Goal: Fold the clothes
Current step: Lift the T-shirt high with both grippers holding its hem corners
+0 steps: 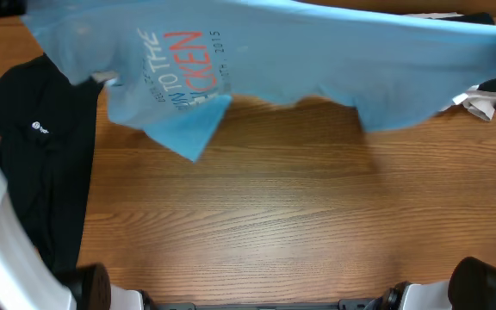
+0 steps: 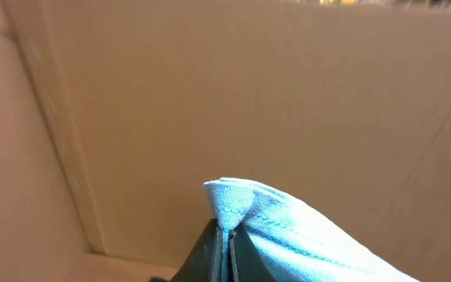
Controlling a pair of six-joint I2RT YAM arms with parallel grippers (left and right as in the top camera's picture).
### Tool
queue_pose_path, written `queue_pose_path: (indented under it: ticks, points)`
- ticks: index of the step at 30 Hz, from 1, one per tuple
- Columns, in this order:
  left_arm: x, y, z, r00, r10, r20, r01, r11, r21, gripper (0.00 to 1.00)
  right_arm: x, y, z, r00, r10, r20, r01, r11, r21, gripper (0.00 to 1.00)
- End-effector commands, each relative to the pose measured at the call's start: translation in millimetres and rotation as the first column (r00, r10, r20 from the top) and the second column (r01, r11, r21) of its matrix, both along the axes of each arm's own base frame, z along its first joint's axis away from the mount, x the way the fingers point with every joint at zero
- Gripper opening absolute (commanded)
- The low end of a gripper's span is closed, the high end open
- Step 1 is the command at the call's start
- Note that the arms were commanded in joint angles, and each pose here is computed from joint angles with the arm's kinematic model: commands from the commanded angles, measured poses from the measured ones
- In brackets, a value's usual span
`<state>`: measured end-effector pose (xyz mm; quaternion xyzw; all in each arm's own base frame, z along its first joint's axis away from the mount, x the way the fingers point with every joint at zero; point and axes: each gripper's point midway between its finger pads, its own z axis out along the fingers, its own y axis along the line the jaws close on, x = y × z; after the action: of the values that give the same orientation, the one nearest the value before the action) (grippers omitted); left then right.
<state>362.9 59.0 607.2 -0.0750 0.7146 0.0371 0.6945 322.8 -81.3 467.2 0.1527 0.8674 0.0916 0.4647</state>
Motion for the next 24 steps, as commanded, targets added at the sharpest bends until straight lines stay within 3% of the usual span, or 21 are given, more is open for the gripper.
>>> queue_pose_path:
  ticks: [1,7,14,19,24]
  points:
    - [-57.8,8.9,38.6,0.989,0.088,0.118,-0.093,0.995,0.043,0.04,-34.9,-2.4,36.7,0.993,-0.058,0.102,0.065,0.996,-0.066,0.04]
    - [-113.4,21.6,62.0,0.956,0.215,0.199,-0.233,0.97,0.071,0.04,-83.9,20.1,74.0,0.972,-0.058,0.229,0.088,0.988,-0.123,0.04]
    - [-131.0,25.6,67.3,0.941,0.256,0.221,-0.277,0.958,0.068,0.04,-110.3,34.4,96.2,0.946,-0.044,0.321,0.102,0.981,-0.164,0.04]
    - [-104.2,29.9,55.9,0.952,0.253,0.174,-0.269,0.96,0.073,0.04,-89.7,27.3,90.4,0.955,-0.031,0.295,0.077,0.986,-0.147,0.04]
    - [-48.4,30.9,32.7,0.975,0.202,0.094,-0.21,0.974,0.084,0.04,-38.4,18.6,70.6,0.972,0.051,0.228,-0.023,0.992,-0.123,0.04]
